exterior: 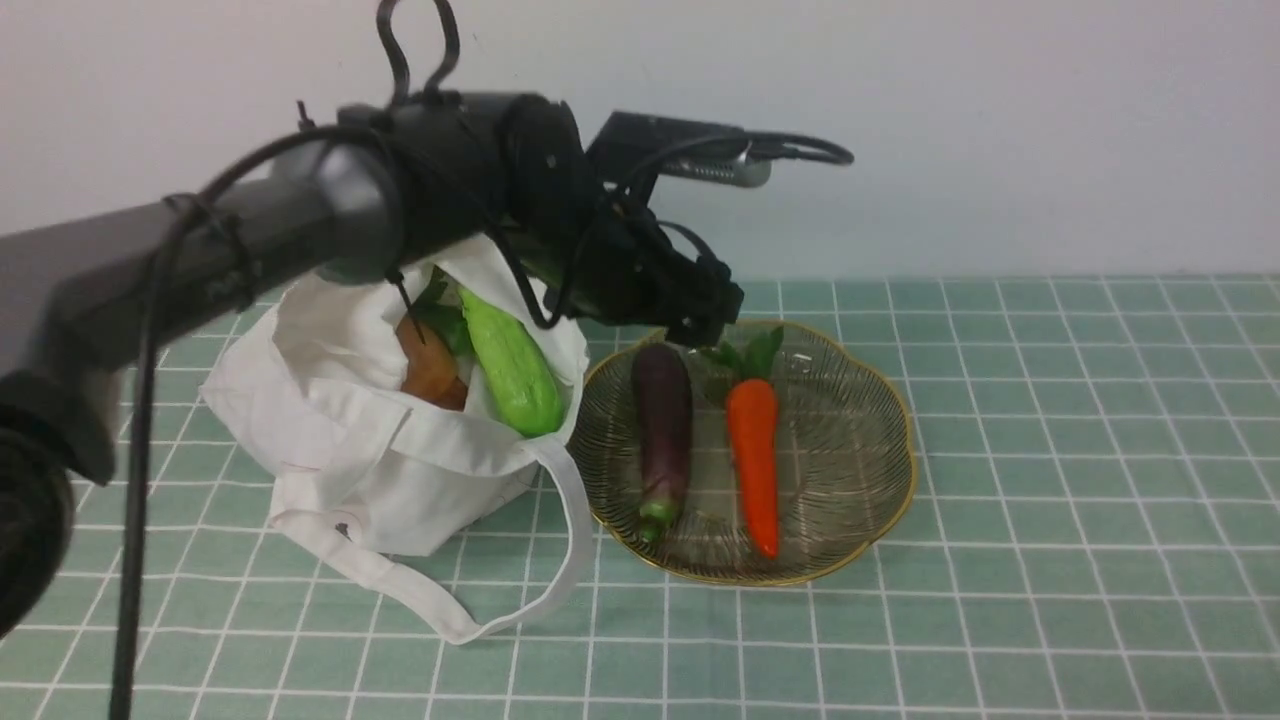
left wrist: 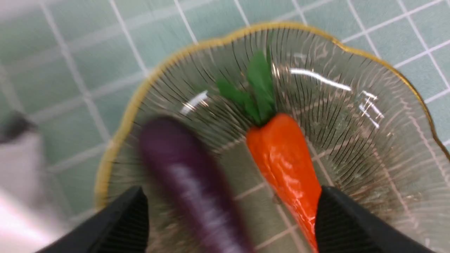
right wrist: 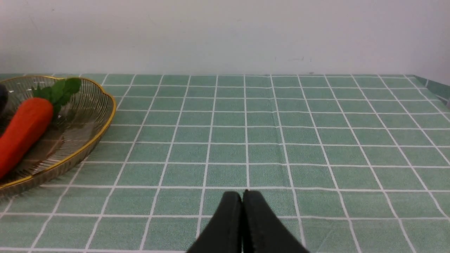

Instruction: Take vegetables from cloth bag on blue coffee tablecloth place on plate.

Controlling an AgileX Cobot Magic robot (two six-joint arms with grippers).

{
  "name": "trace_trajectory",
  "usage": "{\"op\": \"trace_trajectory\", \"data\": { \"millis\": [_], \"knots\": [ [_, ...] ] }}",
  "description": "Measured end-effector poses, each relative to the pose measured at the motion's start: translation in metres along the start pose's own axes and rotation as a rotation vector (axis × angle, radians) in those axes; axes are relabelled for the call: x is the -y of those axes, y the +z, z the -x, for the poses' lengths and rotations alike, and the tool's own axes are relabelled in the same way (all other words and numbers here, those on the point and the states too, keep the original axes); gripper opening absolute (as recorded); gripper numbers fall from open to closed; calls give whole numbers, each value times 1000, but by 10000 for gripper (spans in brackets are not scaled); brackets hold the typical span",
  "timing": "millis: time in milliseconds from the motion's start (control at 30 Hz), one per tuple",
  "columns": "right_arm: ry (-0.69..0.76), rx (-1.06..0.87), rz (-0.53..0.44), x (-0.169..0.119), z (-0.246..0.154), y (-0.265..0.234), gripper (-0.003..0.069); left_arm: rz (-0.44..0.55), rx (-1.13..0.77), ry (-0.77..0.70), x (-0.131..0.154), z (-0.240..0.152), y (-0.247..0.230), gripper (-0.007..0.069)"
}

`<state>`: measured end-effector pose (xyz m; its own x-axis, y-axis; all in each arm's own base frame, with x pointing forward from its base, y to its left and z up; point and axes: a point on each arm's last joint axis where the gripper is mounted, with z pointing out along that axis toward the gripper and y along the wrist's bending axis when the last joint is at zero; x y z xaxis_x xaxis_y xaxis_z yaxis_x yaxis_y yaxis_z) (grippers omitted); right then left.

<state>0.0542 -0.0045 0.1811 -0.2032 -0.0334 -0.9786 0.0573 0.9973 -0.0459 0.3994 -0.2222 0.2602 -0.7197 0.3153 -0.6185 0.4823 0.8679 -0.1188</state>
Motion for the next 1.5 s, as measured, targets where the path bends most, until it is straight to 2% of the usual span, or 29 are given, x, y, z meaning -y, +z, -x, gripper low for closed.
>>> {"op": "trace_trajectory", "data": {
  "millis": [67, 167, 233, 333, 433, 500, 533, 667, 700, 800, 833, 1000, 1100, 1300, 1500],
  "knots": [
    [0, 0, 0, 0, 0, 0, -10, 32, 30, 53, 1, 14, -37, 505],
    [0, 0, 0, 0, 0, 0, -10, 80, 96, 113, 5, 28, -108, 261],
    [0, 0, 0, 0, 0, 0, -10, 89, 133, 123, 8, 29, -140, 139],
    [0, 0, 0, 0, 0, 0, -10, 91, 236, 131, 14, 26, -205, 25],
    [0, 0, 0, 0, 0, 0, -10, 81, 370, 139, 23, 11, -271, -6],
    [0, 0, 0, 0, 0, 0, -10, 72, 422, 139, 25, -7, -296, -8],
    [0, 0, 0, 0, 0, 0, -10, 71, 441, 140, 26, -11, -303, -8],
    [0, 0, 0, 0, 0, 0, -10, 68, 526, 139, 25, -77, -330, -8],
    [0, 0, 0, 0, 0, 0, -10, 68, 543, 140, 25, -78, -335, -8],
    [0, 0, 0, 0, 0, 0, -10, 62, 633, 124, 21, -142, -335, -8],
    [0, 0, 0, 0, 0, 0, -10, 63, 619, 124, 20, -144, -331, -8],
    [0, 0, 0, 0, 0, 0, -10, 53, 876, 108, 15, -218, -331, -8],
    [0, 0, 0, 0, 0, 0, -10, 49, 1007, 111, 12, -247, -327, -8],
    [0, 0, 0, 0, 0, 0, -10, 59, 1152, 129, 7, -287, -310, -8],
    [0, 0, 0, 0, 0, 0, -10, 69, 1165, 143, 5, -297, -300, -8]
  ]
}}
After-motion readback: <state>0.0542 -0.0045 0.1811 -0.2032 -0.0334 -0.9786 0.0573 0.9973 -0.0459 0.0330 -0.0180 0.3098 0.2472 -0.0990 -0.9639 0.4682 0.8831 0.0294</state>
